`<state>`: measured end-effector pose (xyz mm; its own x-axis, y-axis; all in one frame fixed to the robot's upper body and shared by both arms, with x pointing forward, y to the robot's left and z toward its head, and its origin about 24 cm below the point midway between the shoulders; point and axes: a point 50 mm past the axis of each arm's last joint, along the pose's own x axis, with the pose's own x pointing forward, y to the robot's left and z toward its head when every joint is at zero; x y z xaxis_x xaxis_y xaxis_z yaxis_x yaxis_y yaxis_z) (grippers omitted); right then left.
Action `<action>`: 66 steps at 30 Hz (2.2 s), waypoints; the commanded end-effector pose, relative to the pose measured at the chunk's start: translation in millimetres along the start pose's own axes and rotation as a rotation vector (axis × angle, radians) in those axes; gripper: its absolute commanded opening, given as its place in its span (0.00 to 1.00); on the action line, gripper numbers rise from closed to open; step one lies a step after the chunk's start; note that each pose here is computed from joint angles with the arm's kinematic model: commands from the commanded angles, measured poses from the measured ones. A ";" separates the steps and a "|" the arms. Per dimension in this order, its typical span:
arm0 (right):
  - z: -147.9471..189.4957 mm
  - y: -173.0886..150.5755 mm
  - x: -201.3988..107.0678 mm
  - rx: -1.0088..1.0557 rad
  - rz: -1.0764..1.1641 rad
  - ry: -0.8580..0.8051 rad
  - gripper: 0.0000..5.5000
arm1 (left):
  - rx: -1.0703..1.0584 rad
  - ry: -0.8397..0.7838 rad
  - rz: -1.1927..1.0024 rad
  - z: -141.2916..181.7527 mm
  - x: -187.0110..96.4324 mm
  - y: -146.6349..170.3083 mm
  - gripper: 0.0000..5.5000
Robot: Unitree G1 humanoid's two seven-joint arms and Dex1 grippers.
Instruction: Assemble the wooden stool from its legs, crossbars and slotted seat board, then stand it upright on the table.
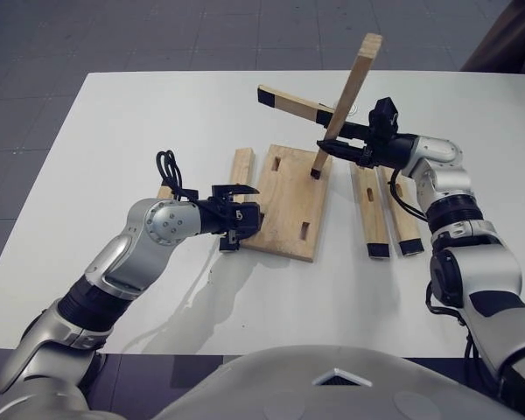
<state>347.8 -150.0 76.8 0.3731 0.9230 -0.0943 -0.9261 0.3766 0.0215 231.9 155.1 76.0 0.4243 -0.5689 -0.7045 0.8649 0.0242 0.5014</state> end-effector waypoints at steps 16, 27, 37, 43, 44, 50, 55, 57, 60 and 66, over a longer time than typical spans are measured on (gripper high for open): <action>44.5 -14.1 -1.6 0.000 0.034 -0.056 0.37 | -0.092 0.060 -0.126 -16.0 8.5 -29.8 0.68; 45.0 -7.8 -3.6 -0.130 0.140 0.081 0.37 | -0.086 0.064 -0.132 -16.6 7.2 -30.3 0.68; 31.9 -9.1 -16.7 -0.124 0.136 0.158 0.37 | -0.094 0.061 -0.127 -15.6 8.0 -32.2 0.68; 23.0 -7.1 -12.9 -0.109 0.122 0.160 0.37 | -0.089 0.054 -0.127 -13.6 9.4 -31.3 0.68; 22.1 -6.7 -11.8 -0.108 0.121 0.160 0.37 | -0.090 0.053 -0.127 -13.5 9.5 -31.4 0.68; 20.1 -7.2 -11.4 -0.103 0.114 0.160 0.37 | -0.085 0.050 -0.136 -11.9 11.1 -34.4 0.68; 4.7 -4.4 -14.5 -0.091 0.124 0.229 0.37 | -0.089 0.049 -0.135 -11.0 10.6 -34.2 0.68; 0.1 -3.1 -13.5 -0.088 0.125 0.245 0.37 | -0.089 0.048 -0.136 -10.6 10.6 -34.3 0.68; -6.5 -1.0 -12.3 -0.085 0.132 0.273 0.37 | -0.090 0.049 -0.139 -10.3 10.5 -35.2 0.68; -14.6 4.2 -12.6 -0.037 0.250 0.404 0.37 | -0.105 0.053 -0.133 -10.4 9.7 -36.8 0.68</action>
<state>350.1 -154.1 89.0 0.1980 0.9219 -0.3331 -0.9801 0.1827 -0.0771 226.3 153.4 75.3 0.4379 -0.5661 -0.6984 0.8629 0.0469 0.5032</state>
